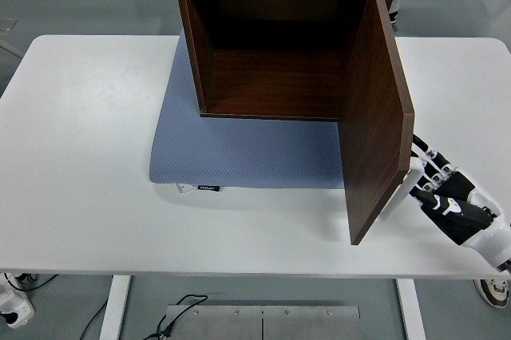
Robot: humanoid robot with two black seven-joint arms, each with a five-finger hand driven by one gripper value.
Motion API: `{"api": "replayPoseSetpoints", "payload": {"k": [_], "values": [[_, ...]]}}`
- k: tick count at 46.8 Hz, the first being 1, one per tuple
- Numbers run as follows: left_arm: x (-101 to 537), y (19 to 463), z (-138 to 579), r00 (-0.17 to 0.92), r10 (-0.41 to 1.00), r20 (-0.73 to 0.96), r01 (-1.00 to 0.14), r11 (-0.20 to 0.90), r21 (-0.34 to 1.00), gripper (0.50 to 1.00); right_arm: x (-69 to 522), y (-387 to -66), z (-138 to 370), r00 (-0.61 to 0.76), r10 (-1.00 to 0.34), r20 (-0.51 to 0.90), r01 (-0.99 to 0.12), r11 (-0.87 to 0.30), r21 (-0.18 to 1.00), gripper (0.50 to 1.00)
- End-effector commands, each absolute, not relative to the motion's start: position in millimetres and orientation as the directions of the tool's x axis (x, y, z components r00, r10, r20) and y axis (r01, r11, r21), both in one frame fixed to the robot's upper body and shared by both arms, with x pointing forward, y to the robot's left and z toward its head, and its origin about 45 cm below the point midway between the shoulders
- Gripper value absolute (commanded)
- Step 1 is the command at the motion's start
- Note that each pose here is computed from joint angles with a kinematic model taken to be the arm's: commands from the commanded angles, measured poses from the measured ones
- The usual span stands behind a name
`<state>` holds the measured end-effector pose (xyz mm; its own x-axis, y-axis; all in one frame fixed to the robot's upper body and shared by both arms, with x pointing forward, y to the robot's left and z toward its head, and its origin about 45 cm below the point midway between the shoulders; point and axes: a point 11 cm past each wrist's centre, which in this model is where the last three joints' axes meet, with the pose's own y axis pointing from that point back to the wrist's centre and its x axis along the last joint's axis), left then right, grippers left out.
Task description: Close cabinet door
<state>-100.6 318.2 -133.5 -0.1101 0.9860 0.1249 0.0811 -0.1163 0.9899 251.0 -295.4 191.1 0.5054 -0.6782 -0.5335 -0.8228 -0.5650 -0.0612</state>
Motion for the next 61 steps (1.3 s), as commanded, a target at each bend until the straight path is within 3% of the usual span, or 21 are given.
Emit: {"api": "replayPoseSetpoints", "payload": {"k": [1, 61], "values": [[-100, 318, -134, -0.110, 0.986, 0.124, 0.080, -0.115, 0.990, 1.000, 254, -292, 193, 0.517, -0.673, -0.529, -0.817, -0.573, -0.068, 1.000], [-100, 318, -134, -0.110, 0.986, 0.124, 0.080, -0.115, 0.990, 1.000, 298, -223, 224, 0.706, -0.536, -0.463, -0.657, -0.740, -0.147, 1.000]]}}
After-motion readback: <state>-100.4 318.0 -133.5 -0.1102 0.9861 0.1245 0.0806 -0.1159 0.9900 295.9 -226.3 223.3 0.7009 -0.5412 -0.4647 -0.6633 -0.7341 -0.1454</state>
